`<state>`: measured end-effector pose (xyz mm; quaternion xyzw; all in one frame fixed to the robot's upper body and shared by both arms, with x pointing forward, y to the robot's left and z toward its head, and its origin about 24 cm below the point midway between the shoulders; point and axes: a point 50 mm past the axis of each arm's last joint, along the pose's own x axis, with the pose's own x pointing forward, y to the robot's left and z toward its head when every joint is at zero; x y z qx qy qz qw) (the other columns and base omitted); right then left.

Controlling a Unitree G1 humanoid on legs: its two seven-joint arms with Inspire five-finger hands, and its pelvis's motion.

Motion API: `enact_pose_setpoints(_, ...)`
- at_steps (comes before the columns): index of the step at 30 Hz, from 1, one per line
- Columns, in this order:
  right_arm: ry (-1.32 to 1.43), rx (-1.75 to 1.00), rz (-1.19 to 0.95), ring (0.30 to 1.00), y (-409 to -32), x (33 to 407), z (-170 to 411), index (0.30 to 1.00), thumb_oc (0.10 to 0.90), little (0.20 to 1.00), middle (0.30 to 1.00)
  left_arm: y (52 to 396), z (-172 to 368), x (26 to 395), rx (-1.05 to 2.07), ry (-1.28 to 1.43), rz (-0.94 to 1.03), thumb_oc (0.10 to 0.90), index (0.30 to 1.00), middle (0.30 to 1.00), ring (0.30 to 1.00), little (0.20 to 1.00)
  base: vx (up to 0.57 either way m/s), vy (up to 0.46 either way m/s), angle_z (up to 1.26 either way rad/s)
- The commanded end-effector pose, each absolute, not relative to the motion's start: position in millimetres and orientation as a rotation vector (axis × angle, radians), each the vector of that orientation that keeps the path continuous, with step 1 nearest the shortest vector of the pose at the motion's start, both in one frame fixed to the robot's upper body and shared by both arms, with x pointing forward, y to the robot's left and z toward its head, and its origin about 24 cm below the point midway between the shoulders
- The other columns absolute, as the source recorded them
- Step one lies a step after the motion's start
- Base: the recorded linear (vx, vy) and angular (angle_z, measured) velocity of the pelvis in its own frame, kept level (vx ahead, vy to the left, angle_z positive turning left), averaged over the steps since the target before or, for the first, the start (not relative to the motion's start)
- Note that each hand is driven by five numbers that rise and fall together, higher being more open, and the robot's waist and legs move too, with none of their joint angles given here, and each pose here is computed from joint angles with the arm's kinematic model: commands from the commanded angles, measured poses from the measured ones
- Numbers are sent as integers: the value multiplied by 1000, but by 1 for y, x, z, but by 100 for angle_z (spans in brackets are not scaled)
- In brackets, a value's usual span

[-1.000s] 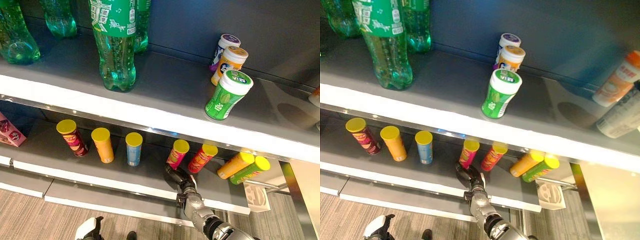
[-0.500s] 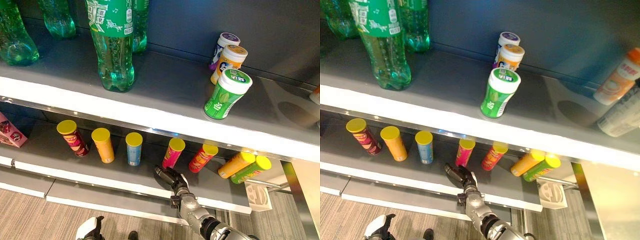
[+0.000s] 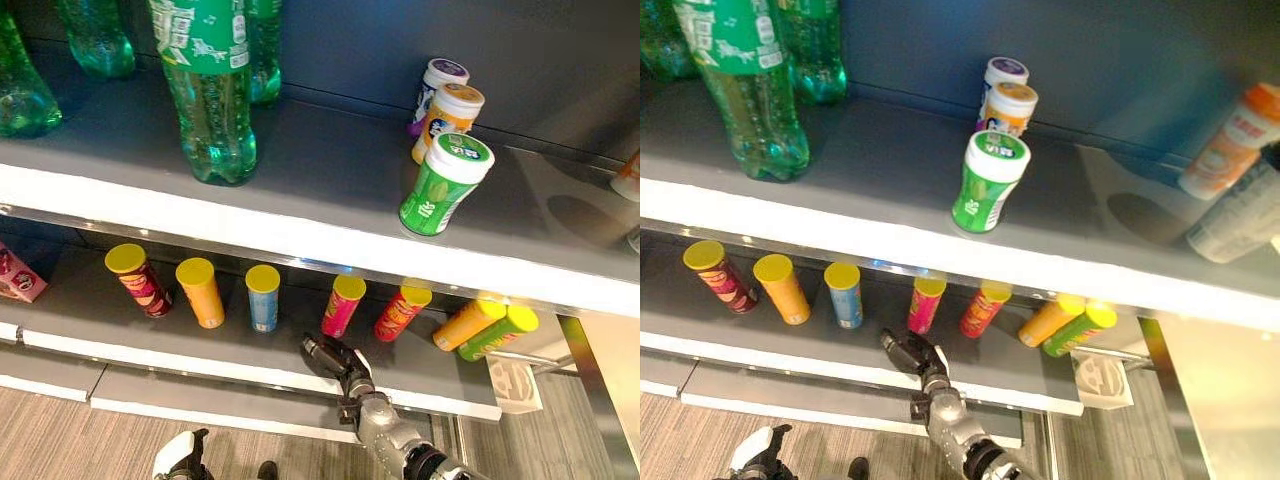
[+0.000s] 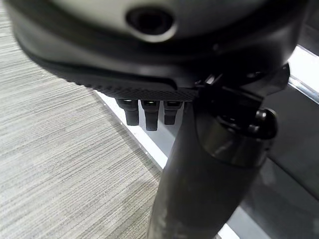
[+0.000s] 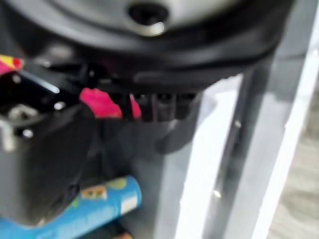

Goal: Put the goods on the table back onto the shelves and tidy them up.

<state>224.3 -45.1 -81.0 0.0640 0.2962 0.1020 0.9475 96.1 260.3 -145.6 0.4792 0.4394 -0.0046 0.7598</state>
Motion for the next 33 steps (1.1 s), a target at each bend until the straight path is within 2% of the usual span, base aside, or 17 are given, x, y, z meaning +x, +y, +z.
enact_pose_setpoints(1,379,240,315,900,-17,252,-33,900,800,900,900,282,-137,102,1101,961,76,800,900,900,900,900,-23,-10,-16)
enact_pose_setpoints(6,326,243,362,900,-23,250,-22,900,800,900,900,284,-139,94,1095,993,73,800,900,900,900,900,-17,-17,-13)
enact_pose_setpoints(10,268,243,377,900,-47,246,-13,900,800,900,900,289,-140,81,1079,1033,91,800,900,900,900,900,-26,-14,-7)
enact_pose_setpoints(12,229,209,338,900,-79,243,-9,900,800,900,900,290,-141,75,1061,1054,102,800,900,900,900,900,-35,-11,-17)
enact_pose_setpoints(13,230,208,338,900,-79,243,-9,900,800,900,900,290,-141,74,1060,1054,100,800,900,900,900,900,-33,-8,-15)
enact_pose_setpoints(16,227,79,225,900,-140,224,-14,900,800,900,900,285,-144,64,997,1078,103,800,900,900,900,900,-28,-15,-13)
enact_pose_setpoints(17,390,-59,52,900,-201,178,-46,900,800,900,900,274,-147,66,911,1052,73,800,900,900,900,900,-31,-6,-18)
enact_pose_setpoints(19,390,-59,51,900,-201,178,-46,900,800,900,900,274,-147,66,912,1052,72,800,900,900,900,900,-8,-3,-6)
enact_pose_setpoints(20,447,-75,12,900,-212,166,-56,900,800,900,900,268,-149,66,926,1044,23,800,900,900,900,900,1,3,-14)
enact_pose_setpoints(22,708,-93,-156,900,-241,117,-101,900,800,900,900,255,-156,58,860,1081,-59,800,900,900,900,900,-5,12,-19)
enact_pose_setpoints(23,707,-91,-156,900,-241,118,-101,900,800,900,900,255,-155,59,861,1080,-58,800,900,900,900,900,-14,0,-6)
enact_pose_setpoints(24,964,-22,-305,900,-245,73,-140,900,800,900,900,252,-157,65,778,1094,-32,800,900,900,900,900,4,-25,-16)
enact_pose_setpoints(25,1149,204,-544,900,-240,30,-162,900,800,900,900,247,-160,62,683,1140,10,800,900,900,900,900,3,-27,-30)
enact_pose_setpoints(26,1219,261,-634,900,-239,12,-167,900,800,900,900,246,-161,61,647,1153,16,800,900,900,900,900,6,-16,-15)
enact_pose_setpoints(27,1219,261,-634,900,-239,12,-167,900,800,900,900,246,-161,61,647,1153,16,800,900,900,900,900,0,0,0)
enact_pose_setpoints(30,1378,507,-834,900,-220,-25,-175,900,800,900,900,230,-166,65,504,1188,-37,800,900,900,900,900,11,16,-3)
enact_pose_setpoints(33,1367,530,-815,900,-218,-15,-176,900,800,900,900,232,-166,63,468,1216,-34,800,900,900,900,900,-5,11,1)
